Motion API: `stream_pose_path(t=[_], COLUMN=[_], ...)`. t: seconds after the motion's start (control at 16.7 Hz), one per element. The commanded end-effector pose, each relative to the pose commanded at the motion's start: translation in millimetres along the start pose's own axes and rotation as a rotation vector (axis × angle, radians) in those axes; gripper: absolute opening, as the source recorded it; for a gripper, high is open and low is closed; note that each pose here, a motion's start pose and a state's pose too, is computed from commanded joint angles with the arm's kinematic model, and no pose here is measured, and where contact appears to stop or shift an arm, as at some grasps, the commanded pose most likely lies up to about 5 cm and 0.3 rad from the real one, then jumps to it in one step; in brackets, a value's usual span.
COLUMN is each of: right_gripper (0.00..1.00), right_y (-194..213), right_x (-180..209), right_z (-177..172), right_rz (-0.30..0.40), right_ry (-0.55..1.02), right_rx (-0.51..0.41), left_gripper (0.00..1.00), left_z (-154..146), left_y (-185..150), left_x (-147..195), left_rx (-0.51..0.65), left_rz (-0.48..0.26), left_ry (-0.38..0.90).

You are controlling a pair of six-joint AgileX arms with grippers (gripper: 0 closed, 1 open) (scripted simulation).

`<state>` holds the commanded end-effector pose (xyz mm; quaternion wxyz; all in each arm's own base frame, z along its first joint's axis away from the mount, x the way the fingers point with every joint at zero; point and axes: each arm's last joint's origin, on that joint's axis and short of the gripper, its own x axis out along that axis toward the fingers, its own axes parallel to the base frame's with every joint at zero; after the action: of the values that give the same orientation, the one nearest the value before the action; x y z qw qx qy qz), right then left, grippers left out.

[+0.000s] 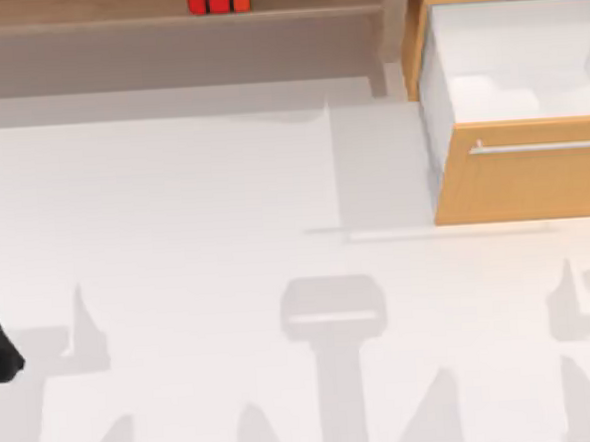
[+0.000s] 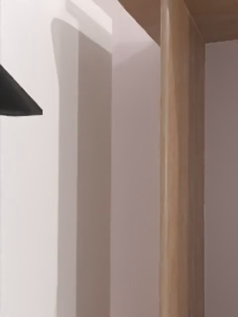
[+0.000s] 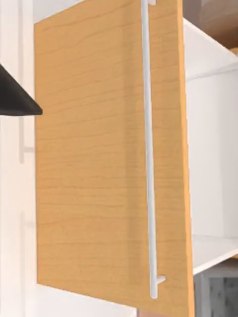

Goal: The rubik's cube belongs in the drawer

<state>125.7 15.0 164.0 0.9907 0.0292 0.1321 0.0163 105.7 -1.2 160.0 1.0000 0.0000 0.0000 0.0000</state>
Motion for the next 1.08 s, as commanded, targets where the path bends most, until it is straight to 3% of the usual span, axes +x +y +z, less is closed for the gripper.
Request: stream_pose_path(t=[0.24,0.48,0.72,1.08], right_gripper=[1.0,1.0,1.0,1.0], right_y=[26,79,158,281], right_x=[33,91,161,236], right_z=[25,56,70,44], right_rz=[-0.009,-0.024,-0.027,-0.026], right_ry=[0.171,0.229,0.176,0.005], right_rx=[-0.03,-0.109,-0.187,-0.223], left_gripper=[1.0,1.0,1.0,1.0], left_z=[0,0,0,0], left_y=[0,0,0,0], left_x=[0,0,0,0], left_rx=[0.0,0.0,0.0,0.0], left_rz=[0.0,0.0,0.0,0.0], left_ry=[0.0,0.0,0.0,0.0])
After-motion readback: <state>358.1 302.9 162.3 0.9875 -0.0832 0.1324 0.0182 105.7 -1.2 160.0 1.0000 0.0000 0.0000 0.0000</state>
